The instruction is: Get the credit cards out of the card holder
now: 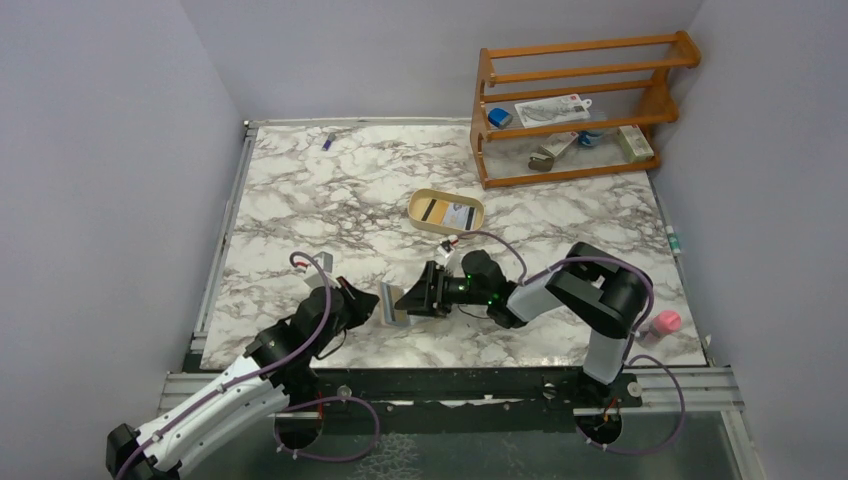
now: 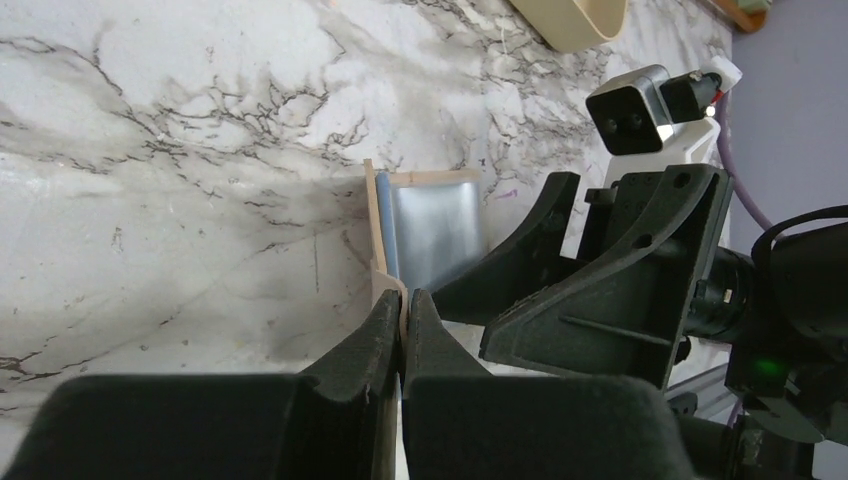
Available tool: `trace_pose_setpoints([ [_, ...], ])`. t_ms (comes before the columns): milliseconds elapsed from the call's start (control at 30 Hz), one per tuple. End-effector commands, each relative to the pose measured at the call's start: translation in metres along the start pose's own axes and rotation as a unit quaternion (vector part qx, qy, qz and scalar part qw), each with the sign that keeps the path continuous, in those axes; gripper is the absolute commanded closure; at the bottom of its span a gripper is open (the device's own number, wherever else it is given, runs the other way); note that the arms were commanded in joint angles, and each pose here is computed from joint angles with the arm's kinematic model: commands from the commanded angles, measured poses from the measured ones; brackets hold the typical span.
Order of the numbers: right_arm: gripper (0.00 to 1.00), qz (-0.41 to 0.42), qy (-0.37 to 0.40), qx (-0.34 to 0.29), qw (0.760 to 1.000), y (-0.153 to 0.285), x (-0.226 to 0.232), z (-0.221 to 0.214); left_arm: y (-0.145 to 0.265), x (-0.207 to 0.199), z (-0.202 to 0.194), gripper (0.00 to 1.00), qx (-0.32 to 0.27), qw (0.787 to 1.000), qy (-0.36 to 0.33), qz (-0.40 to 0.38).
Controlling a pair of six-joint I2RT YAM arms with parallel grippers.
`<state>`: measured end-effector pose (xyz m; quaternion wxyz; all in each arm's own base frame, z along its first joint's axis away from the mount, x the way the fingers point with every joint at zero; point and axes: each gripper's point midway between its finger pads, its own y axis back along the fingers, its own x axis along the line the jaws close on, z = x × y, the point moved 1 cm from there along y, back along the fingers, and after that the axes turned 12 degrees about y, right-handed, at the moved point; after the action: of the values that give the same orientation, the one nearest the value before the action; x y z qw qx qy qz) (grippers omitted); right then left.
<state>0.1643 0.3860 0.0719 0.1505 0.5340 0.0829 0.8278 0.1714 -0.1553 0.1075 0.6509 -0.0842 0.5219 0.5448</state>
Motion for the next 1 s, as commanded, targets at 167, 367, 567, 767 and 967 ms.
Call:
trace_pose_setpoints([
  [167, 0.34, -0.001, -0.006, -0.027, 1.0, -0.016, -0.003, 0.011, -0.007, 0.036, -0.022, 1.0, 0.029, 0.998, 0.008, 0.047],
  [367, 0.34, -0.015, -0.008, -0.027, 0.999, -0.021, -0.012, 0.01, -0.011, 0.051, -0.025, 1.0, 0.025, 0.998, -0.001, 0.064],
  [567, 0.34, -0.037, -0.012, -0.022, 0.999, -0.02, -0.028, 0.001, -0.016, 0.066, -0.027, 0.92, 0.016, 0.997, -0.006, 0.079],
  [767, 0.34, -0.039, -0.019, -0.014, 0.999, -0.021, -0.034, -0.005, -0.021, 0.079, -0.042, 0.51, 0.039, 0.996, 0.006, 0.083],
  [967, 0.34, -0.039, -0.02, -0.011, 0.999, -0.022, -0.035, -0.006, -0.023, 0.083, -0.049, 0.43, 0.05, 0.995, 0.01, 0.082],
])
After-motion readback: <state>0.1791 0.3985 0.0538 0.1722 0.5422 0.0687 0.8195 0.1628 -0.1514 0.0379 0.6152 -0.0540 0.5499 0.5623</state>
